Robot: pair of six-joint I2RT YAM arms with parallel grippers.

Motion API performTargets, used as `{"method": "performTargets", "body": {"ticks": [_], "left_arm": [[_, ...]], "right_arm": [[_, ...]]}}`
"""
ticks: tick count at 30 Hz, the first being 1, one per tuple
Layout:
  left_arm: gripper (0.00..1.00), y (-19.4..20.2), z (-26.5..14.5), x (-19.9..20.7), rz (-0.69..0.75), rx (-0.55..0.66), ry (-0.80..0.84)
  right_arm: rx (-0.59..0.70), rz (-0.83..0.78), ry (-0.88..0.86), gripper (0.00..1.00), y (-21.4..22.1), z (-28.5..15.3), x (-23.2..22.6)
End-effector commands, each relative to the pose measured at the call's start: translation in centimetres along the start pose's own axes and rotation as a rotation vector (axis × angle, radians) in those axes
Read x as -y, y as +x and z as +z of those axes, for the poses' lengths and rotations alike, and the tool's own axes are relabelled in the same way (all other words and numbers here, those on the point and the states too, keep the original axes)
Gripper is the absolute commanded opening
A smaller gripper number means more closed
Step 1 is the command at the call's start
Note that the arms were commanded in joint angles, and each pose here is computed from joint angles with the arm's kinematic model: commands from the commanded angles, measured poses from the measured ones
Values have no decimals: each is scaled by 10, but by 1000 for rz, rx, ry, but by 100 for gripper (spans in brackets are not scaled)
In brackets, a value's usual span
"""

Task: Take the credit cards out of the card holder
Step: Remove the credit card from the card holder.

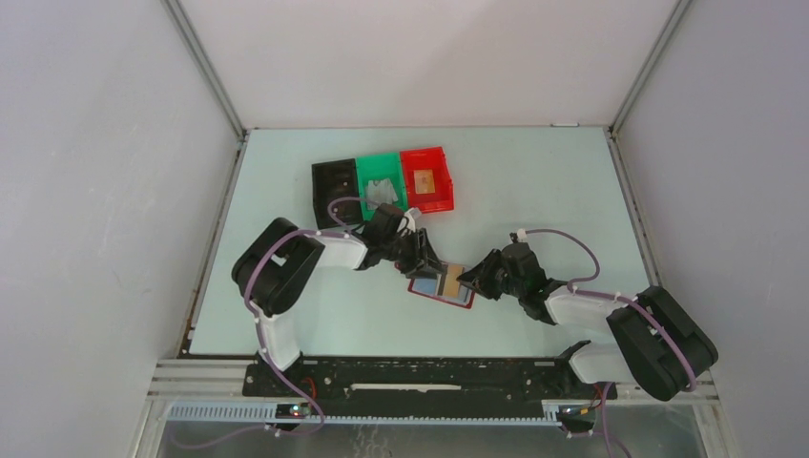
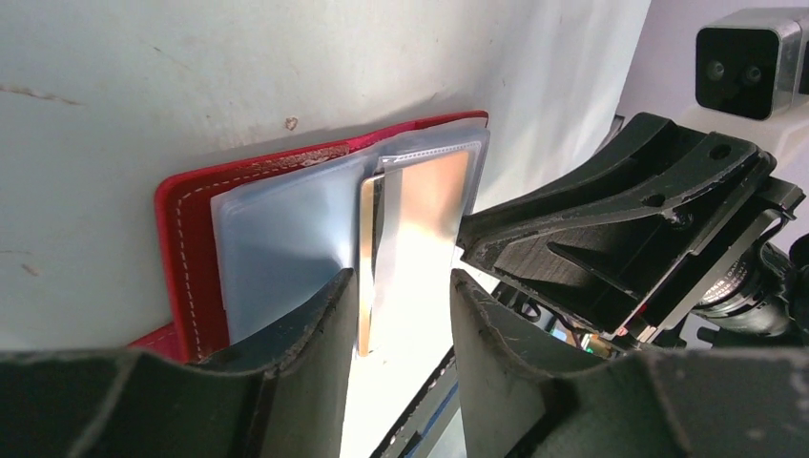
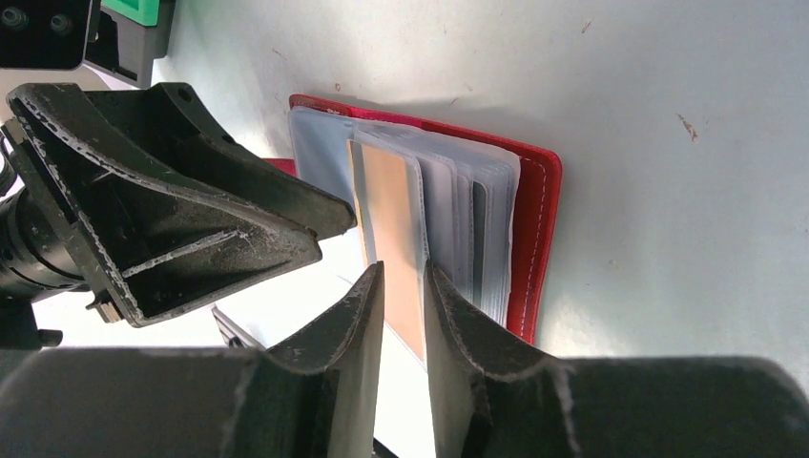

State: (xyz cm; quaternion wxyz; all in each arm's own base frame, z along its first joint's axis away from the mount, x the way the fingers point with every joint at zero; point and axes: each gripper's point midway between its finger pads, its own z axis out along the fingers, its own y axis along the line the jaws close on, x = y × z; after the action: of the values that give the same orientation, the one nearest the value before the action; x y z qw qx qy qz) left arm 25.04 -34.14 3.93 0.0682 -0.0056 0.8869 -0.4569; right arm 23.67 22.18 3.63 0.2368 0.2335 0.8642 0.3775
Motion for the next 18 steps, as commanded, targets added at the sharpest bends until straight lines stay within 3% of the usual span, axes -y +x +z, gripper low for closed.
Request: {"method": "performTargets", "body": {"ticks": [1, 9, 18], "left_arm": [[46, -6, -5, 0, 35, 38, -7], [38, 0, 5, -12, 3, -10, -16], [28, 6, 9, 0, -42, -39, 88]], "right_arm": [[-4, -14, 58, 31, 4, 2, 14], [-4, -14, 58, 31, 4, 2, 14], [-7, -12, 55, 30, 4, 2, 13]]}}
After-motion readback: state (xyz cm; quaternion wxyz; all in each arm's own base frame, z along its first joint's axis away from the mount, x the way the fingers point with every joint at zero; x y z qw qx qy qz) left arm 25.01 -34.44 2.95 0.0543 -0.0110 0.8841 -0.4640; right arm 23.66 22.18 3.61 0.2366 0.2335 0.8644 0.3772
